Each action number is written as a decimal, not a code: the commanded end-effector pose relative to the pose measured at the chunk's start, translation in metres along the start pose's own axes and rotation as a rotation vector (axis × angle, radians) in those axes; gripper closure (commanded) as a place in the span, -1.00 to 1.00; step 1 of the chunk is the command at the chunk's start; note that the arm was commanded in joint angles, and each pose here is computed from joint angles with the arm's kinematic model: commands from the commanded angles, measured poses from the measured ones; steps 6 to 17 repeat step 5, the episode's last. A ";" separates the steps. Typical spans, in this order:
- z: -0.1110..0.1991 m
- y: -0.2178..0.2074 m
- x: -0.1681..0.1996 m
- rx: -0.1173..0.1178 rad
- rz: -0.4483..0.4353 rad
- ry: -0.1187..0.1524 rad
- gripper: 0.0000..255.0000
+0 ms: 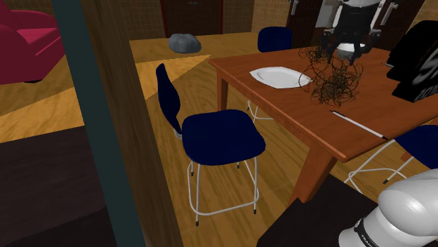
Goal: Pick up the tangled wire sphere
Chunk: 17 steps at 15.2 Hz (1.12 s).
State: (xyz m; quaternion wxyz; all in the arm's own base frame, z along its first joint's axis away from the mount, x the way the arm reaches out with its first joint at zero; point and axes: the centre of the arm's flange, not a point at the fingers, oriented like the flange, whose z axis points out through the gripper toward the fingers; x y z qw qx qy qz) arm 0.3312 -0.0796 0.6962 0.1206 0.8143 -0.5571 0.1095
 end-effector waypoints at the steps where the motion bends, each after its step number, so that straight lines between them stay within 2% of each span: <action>1: -0.011 0.001 0.004 0.001 0.000 0.002 1.00; 4: -0.021 0.002 0.007 0.001 0.000 0.002 1.00; 17: -0.021 0.002 0.007 0.001 0.000 0.002 1.00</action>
